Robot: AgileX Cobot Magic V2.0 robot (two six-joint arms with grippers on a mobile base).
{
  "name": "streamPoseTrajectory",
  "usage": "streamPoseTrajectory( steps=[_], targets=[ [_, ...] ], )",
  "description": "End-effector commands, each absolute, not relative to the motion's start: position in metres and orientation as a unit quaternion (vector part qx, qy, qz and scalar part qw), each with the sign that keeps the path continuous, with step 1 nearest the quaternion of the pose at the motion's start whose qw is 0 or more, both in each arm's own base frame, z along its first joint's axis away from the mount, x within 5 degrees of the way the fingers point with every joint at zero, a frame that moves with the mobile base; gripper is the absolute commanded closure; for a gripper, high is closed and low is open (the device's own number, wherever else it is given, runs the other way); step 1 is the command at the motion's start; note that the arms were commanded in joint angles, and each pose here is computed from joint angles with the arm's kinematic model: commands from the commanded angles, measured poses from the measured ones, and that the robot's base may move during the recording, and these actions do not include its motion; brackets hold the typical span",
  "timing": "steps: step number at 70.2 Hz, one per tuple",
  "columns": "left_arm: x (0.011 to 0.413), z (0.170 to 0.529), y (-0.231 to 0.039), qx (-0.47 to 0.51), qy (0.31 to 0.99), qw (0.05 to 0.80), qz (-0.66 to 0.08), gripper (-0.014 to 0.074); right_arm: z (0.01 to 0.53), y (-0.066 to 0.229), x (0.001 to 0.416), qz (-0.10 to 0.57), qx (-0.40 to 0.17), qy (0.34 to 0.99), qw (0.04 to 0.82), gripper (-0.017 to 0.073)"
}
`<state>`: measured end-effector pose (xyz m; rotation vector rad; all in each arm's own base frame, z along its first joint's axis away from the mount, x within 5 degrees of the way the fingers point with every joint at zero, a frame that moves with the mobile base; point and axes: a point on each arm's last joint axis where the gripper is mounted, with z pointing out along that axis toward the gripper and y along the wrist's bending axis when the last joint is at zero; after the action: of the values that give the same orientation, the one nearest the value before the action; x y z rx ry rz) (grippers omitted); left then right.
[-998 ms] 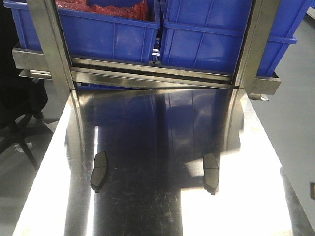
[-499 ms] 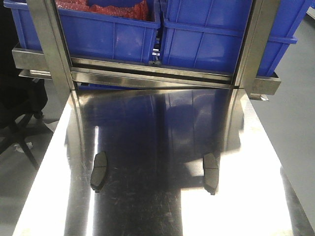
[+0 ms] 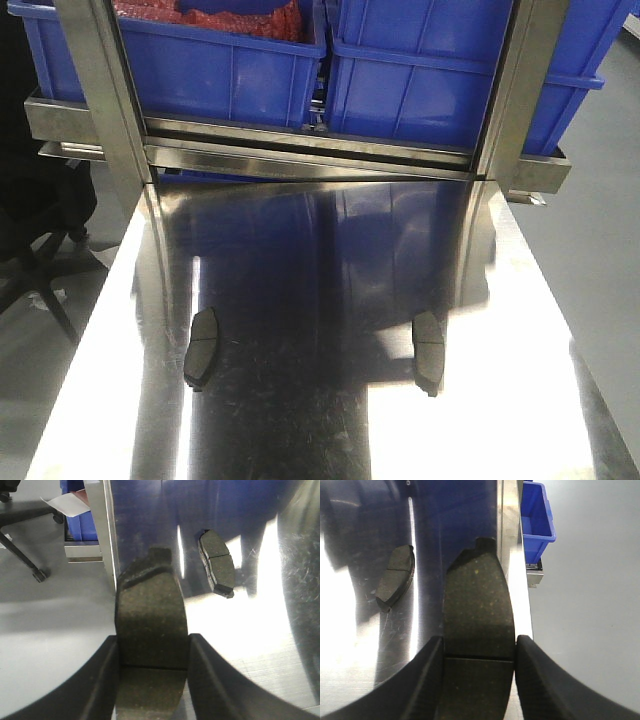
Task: Move and align brake pads A on conveyor
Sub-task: 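Lift the grasped brake pad off the table with the right gripper, then turn the base away from the table holding both brake pads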
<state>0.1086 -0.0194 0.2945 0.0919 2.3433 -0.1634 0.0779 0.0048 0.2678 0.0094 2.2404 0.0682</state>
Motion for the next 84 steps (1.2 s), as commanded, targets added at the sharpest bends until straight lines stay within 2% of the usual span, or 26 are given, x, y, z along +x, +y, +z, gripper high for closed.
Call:
streamPoseTrajectory(
  steps=[1,84],
  targets=[
    [0.1124,0.3089,-0.0206,0.031,0.898,0.432,-0.075,0.0600,0.2825,0.0043,0.0829,0.022,-0.003,0.876,0.482,0.0552],
    [0.1124,0.3089,-0.0206,0.031,0.898,0.432,-0.075,0.0600,0.2825,0.0044,0.0829,0.023,-0.003,0.876,0.482,0.0552]
  ],
)
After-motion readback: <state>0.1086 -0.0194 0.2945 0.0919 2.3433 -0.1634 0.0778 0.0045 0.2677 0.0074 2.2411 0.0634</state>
